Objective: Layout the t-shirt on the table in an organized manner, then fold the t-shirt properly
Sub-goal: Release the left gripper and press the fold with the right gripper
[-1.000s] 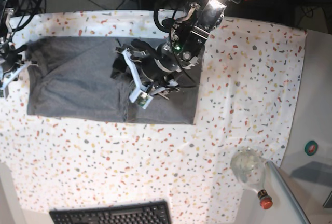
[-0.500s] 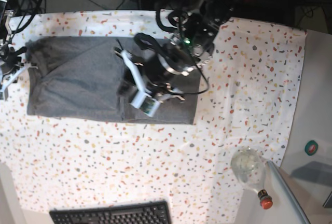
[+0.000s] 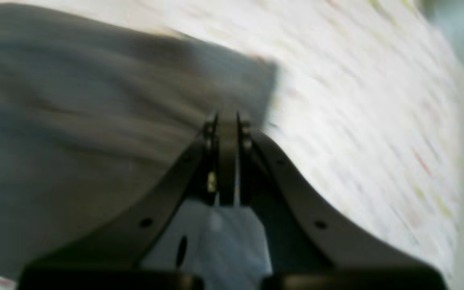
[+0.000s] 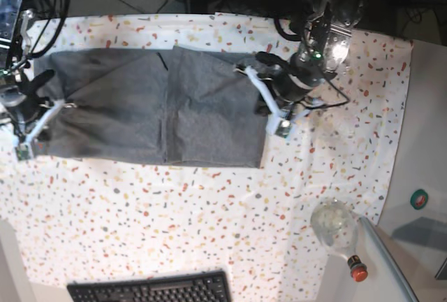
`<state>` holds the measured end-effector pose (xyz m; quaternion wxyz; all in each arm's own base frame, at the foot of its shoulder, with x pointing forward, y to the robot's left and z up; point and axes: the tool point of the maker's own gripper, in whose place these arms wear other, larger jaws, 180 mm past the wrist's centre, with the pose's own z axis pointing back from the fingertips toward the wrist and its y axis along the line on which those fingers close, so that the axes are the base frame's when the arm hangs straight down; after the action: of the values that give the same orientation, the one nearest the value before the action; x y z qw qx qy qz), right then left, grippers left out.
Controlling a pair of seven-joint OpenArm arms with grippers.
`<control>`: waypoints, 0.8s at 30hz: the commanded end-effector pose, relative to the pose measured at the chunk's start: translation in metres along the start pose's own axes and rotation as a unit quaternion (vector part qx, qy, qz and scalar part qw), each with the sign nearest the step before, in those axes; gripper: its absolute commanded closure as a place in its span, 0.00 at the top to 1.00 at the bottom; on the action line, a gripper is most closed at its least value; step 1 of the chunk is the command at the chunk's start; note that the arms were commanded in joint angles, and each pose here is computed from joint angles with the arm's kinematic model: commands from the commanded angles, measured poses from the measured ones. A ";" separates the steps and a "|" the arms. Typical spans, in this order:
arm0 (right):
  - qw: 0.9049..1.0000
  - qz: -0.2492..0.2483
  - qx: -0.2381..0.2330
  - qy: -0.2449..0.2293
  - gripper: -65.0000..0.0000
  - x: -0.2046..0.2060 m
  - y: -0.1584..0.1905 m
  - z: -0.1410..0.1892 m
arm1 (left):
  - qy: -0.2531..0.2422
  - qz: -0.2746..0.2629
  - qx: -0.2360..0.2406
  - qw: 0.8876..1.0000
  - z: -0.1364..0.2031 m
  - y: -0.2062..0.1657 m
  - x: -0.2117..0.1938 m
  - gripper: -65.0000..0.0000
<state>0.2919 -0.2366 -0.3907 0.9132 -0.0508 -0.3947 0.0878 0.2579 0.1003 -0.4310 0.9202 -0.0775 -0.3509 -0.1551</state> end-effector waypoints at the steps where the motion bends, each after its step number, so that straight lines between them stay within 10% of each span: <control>1: 1.000 0.014 0.004 -0.013 0.00 0.018 0.007 -0.001 | -0.007 0.009 0.029 1.000 0.009 0.026 -0.001 0.00; 9: 0.992 0.035 0.117 -0.026 0.04 0.092 0.106 -0.048 | 0.046 0.107 0.227 0.967 0.097 0.173 -0.084 0.00; 13: 0.989 0.014 0.148 -0.005 0.58 0.098 0.130 -0.071 | 0.057 0.112 0.247 0.961 0.126 0.195 -0.104 0.00; 19: 0.982 -0.008 0.186 0.022 0.40 0.085 0.168 -0.078 | 0.066 0.124 0.234 0.962 0.135 0.201 -0.120 0.00; 24: 0.979 -0.017 0.200 0.037 0.44 0.074 0.184 -0.078 | 0.068 0.125 0.232 0.962 0.134 0.201 -0.123 0.00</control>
<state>0.3623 -0.0446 -0.4362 0.9292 0.1349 -0.3098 0.1498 0.1485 0.3462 -0.4308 0.9528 0.0976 -0.2835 0.0482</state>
